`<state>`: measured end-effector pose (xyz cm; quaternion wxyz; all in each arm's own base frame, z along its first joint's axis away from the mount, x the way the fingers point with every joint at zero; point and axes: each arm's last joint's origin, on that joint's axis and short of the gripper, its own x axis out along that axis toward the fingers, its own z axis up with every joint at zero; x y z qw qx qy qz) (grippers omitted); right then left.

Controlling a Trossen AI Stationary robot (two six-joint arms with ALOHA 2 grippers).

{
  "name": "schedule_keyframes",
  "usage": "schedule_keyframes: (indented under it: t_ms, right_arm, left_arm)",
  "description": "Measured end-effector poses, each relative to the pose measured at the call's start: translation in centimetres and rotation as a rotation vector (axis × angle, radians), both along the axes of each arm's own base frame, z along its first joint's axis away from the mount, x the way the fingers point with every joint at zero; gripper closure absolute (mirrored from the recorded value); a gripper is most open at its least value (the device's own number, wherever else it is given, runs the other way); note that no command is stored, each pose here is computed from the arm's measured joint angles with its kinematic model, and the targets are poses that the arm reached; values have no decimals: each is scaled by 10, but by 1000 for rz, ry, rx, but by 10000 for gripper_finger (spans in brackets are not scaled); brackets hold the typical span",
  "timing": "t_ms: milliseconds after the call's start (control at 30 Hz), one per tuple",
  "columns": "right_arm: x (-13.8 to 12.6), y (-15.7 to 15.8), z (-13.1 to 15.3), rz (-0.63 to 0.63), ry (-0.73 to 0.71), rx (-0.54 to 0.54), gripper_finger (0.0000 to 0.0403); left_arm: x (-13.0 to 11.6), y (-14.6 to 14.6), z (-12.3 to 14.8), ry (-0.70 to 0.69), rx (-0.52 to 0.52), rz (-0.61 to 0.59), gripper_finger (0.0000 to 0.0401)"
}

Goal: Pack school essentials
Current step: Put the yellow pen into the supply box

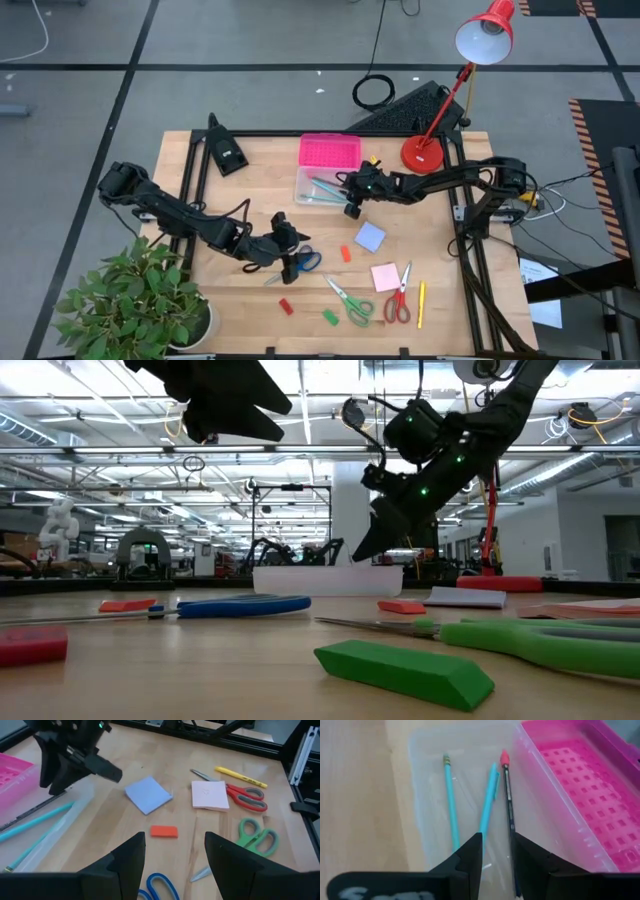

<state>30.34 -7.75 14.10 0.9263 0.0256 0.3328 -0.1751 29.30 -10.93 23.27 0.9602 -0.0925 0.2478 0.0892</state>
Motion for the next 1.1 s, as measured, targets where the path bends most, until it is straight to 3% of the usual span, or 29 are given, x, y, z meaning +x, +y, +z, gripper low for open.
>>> schedule_keyframes:
  t_ms: [233, 633, 933, 1100]
  right_arm:
    - [-7, 14, 26, 43, -42, 29, 305]
    - [-25, 73, 56, 169, -31, 93, 305]
    - [-54, 119, 77, 187, -10, 91, 304]
    - [-69, 137, 81, 199, 48, 150, 305]
  left_arm:
    - [-1, 0, -1, 21, 17, -33, 192]
    - [6, 18, -2, 44, 48, -68, 192]
    - [12, 38, -2, 63, 36, -108, 192]
    - [14, 44, -2, 64, 31, -90, 192]
